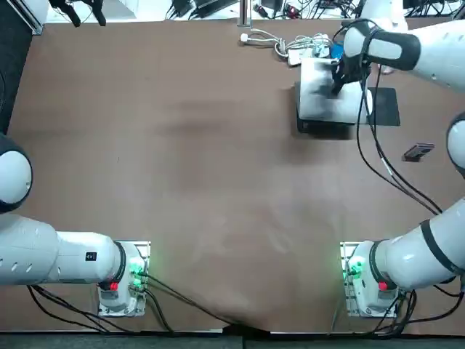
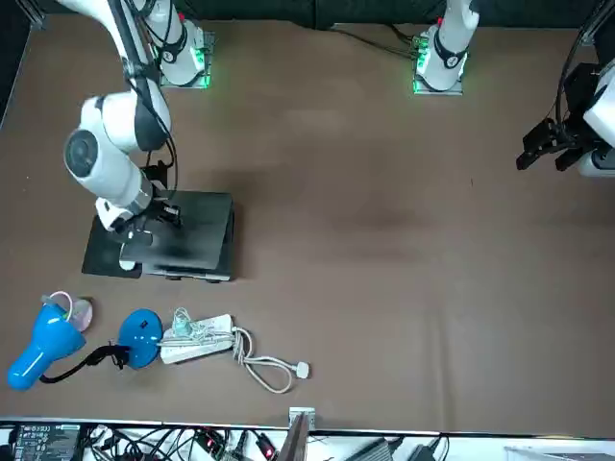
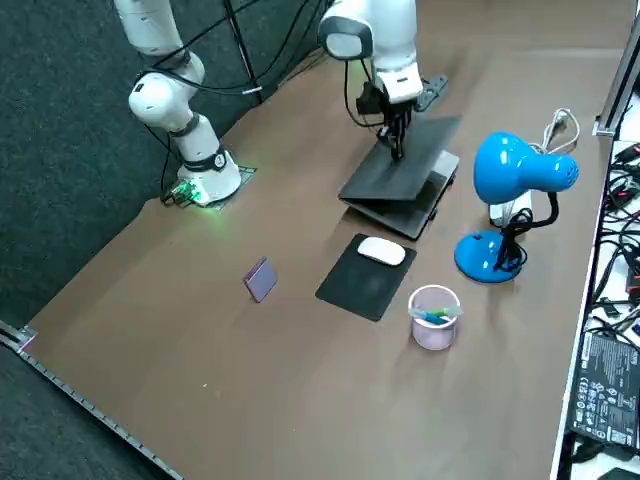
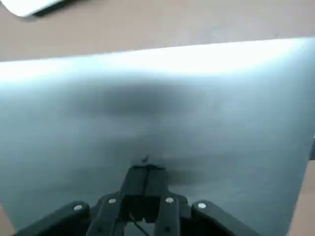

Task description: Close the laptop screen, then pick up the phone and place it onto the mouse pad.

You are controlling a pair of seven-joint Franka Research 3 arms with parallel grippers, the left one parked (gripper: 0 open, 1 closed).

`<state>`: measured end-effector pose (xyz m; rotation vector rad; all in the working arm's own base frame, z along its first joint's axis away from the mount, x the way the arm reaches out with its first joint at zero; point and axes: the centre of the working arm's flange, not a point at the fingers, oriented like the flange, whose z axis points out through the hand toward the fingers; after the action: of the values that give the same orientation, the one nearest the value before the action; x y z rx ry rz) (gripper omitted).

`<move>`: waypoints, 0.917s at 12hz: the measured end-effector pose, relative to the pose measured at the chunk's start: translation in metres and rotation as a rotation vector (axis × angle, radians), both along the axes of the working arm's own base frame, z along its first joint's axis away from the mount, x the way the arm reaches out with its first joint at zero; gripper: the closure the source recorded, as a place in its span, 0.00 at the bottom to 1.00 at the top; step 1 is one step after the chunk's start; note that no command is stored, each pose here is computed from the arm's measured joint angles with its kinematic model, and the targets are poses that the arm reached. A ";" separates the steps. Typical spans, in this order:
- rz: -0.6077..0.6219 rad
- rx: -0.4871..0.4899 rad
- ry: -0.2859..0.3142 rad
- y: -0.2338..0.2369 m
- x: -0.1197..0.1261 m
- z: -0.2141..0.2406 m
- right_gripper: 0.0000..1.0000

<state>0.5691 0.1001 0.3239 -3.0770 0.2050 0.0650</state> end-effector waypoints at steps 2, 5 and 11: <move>0.003 -0.010 0.020 0.003 0.002 -0.030 0.98; 0.002 -0.022 0.037 0.003 0.007 -0.060 0.98; 0.091 -0.043 0.134 -0.059 0.004 0.032 0.96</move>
<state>0.5731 0.0408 0.3559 -3.1256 0.0736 0.2752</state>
